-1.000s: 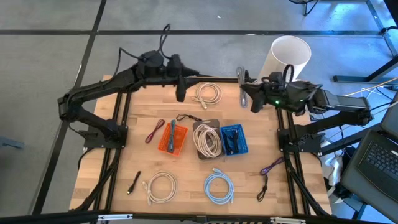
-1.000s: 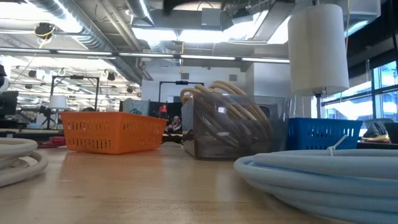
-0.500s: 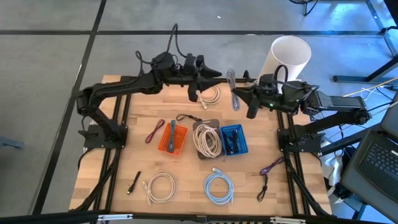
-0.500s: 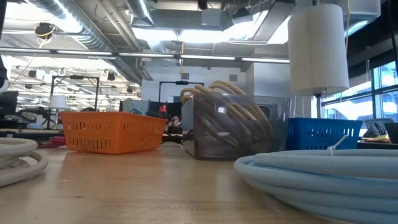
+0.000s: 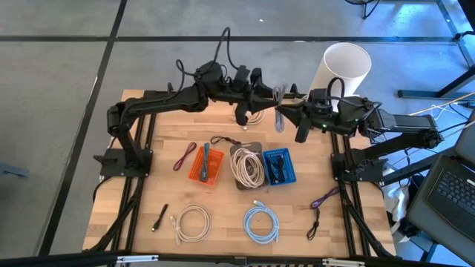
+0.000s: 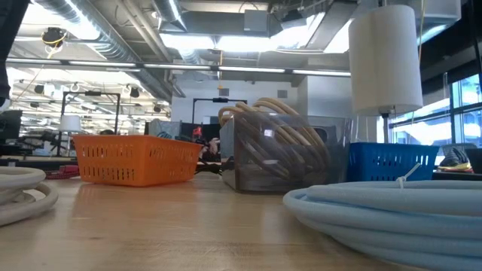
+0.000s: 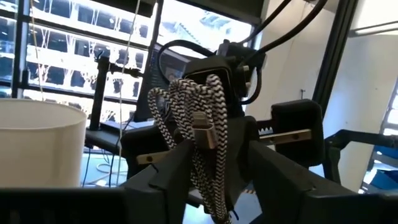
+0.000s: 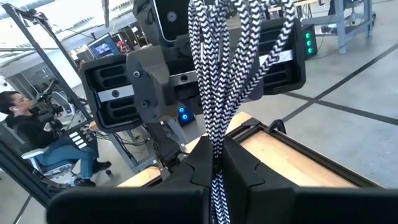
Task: Pick & Place USB Port
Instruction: Put the black and white charger cable into the orange bin
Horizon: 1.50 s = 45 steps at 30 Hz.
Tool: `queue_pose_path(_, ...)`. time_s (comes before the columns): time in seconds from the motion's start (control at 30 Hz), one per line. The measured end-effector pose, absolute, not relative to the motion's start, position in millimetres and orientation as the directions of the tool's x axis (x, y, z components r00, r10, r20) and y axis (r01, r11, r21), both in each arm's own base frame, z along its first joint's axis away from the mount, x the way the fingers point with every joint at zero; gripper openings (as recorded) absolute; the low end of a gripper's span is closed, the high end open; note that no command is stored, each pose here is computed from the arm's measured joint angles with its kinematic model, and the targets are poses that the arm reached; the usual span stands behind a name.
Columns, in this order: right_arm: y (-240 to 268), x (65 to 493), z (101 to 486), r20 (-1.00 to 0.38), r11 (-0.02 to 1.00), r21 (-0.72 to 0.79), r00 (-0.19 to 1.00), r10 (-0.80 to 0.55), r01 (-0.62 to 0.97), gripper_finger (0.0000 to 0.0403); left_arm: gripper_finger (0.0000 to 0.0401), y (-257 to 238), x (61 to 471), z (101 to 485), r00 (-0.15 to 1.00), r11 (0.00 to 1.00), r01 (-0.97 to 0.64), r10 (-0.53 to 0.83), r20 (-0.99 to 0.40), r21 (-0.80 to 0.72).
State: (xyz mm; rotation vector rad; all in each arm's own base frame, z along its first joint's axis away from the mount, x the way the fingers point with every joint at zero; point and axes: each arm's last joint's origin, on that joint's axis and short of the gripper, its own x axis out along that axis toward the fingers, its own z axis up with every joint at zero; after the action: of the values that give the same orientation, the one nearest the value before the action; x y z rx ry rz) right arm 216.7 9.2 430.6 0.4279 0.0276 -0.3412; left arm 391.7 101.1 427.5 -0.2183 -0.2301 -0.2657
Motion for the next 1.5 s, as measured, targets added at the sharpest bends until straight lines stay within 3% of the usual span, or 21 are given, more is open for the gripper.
queue_pose_path(0.3,9.6,216.8,430.5,-0.099,0.858,0.403,0.947,-0.307,0.320,0.0014,0.0019,100.8,392.1,426.7,0.933,0.942,0.302,-0.261,0.247,-0.148)
queue_pose_path(0.5,9.6,216.6,430.6,-0.099,0.866,0.382,0.946,-0.308,0.321,0.0025,0.0014,100.7,392.0,426.7,0.932,0.941,0.306,-0.266,0.246,-0.144)
queue_pose_path(0.67,8.0,202.0,435.8,-0.087,0.875,0.362,0.946,-0.312,0.321,0.0104,0.0012,101.2,390.6,425.3,0.933,0.933,0.325,-0.290,0.214,-0.153)
queue_pose_path(0.8,4.9,175.3,444.0,-0.064,0.868,0.378,0.945,-0.321,0.321,0.0150,0.0010,106.0,376.3,427.2,0.957,0.935,0.287,-0.271,0.106,-0.207)
queue_pose_path(1.0,1.7,140.3,440.4,-0.141,0.831,0.434,0.937,-0.320,0.349,0.0170,0.0010,101.1,343.3,425.8,0.980,0.973,0.066,-0.105,-0.169,-0.221)
queue_pose_path(1.13,0.8,130.9,426.8,-0.277,0.793,0.442,0.905,-0.323,0.419,0.0167,0.0010,86.4,311.3,422.2,0.903,0.963,-0.195,0.102,-0.417,-0.186)
queue_pose_path(1.3,-0.2,129.3,415.4,-0.381,0.766,0.401,0.852,-0.359,0.502,0.0165,0.0010,67.7,280.9,413.7,0.722,0.849,-0.497,0.289,-0.629,-0.181)
queue_pose_path(1.5,-1.7,129.2,413.6,-0.389,0.752,0.364,0.824,-0.413,0.549,0.0164,0.0010,42.4,266.8,384.9,0.585,0.701,-0.682,0.351,-0.731,-0.209)
